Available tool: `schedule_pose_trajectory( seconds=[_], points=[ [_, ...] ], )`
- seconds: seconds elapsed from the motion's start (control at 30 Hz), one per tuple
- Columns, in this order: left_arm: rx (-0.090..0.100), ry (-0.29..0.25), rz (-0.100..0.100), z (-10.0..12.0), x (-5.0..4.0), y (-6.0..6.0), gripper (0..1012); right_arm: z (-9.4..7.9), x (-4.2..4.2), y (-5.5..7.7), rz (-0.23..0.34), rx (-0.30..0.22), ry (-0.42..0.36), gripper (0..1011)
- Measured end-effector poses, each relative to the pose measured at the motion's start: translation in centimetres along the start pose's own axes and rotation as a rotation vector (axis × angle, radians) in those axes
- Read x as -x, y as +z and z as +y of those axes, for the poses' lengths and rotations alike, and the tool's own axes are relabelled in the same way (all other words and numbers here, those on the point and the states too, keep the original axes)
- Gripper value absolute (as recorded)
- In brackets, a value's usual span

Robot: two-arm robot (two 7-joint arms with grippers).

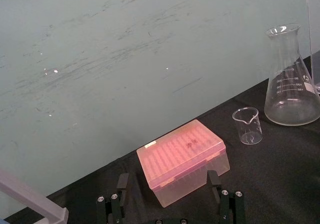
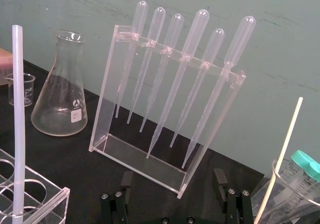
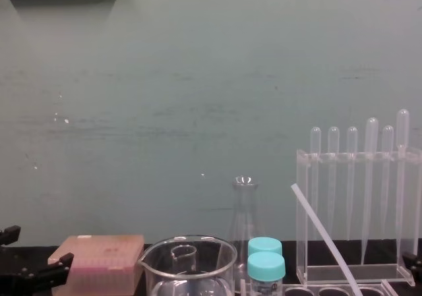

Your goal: Pick up the stirring rod with one hand, then place it down.

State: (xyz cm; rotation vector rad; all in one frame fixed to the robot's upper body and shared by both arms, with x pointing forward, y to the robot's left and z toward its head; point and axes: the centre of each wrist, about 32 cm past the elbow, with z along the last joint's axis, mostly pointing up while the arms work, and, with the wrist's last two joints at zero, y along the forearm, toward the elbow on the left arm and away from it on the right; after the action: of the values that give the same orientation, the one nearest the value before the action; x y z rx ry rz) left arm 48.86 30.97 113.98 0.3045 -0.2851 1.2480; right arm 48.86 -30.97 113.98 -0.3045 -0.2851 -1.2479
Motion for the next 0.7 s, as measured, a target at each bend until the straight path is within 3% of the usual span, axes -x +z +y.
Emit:
schedule_pose_trajectory(
  seconds=[0.7],
  points=[
    [0.000, 0.000, 0.000, 0.00, 0.00, 0.00, 1000, 0.00, 0.00, 0.00, 0.000, 0.000, 0.000, 1003]
  ],
)
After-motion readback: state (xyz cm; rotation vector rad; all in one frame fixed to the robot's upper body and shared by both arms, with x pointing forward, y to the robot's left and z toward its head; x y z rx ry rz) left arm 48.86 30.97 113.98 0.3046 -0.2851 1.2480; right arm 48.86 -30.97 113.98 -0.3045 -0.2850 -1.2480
